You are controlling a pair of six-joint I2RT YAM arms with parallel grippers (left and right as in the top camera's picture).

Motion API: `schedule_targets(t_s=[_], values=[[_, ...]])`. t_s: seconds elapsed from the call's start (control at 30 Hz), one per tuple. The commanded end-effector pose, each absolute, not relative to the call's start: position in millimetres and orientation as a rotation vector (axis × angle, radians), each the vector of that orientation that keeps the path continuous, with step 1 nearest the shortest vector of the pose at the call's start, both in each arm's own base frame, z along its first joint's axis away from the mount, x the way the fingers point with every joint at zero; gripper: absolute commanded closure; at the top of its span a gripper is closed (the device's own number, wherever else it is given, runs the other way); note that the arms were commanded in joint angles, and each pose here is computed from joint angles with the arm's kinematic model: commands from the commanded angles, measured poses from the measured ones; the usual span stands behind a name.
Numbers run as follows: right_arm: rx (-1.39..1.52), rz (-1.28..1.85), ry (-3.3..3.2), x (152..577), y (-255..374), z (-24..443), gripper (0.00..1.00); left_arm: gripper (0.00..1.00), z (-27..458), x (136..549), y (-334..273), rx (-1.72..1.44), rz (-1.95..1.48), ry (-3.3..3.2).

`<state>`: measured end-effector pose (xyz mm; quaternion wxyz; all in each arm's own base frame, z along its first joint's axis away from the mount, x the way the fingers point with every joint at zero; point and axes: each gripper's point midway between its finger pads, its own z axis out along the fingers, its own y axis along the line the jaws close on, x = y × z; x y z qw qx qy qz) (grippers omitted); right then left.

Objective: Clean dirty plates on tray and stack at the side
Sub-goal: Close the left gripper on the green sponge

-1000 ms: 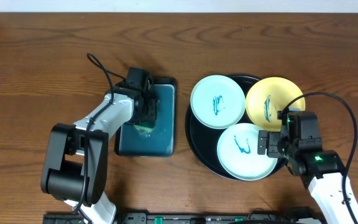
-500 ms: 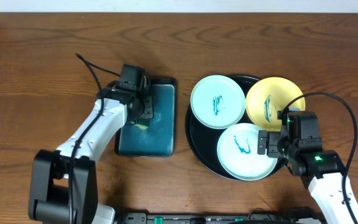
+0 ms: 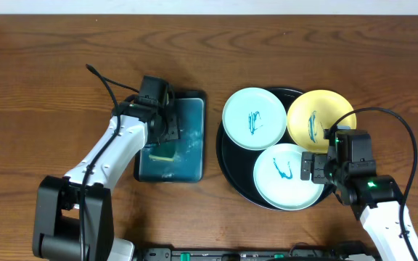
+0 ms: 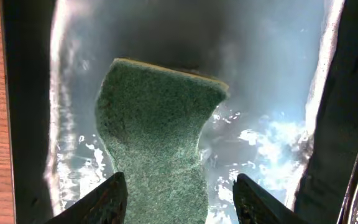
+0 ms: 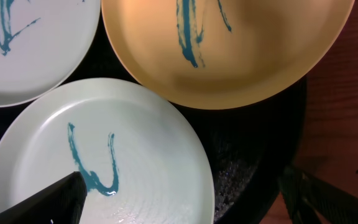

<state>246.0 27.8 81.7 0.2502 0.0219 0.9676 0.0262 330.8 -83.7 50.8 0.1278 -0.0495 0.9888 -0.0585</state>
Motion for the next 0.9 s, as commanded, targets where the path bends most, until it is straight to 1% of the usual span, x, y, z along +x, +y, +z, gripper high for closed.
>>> schedule_targets(t_s=[0.0,0.6,0.87], values=[[0.049,0.059,2.614,251,27,89,0.02,0.43,51,333,-81,-0.15,-0.144,2.874],[0.049,0.059,2.614,251,27,89,0.01,0.43,43,332,-73,-0.158,-0.084,2.865],[0.049,0.059,2.613,251,27,89,0.01,0.43,30,327,-72,-0.158,-0.087,2.86]])
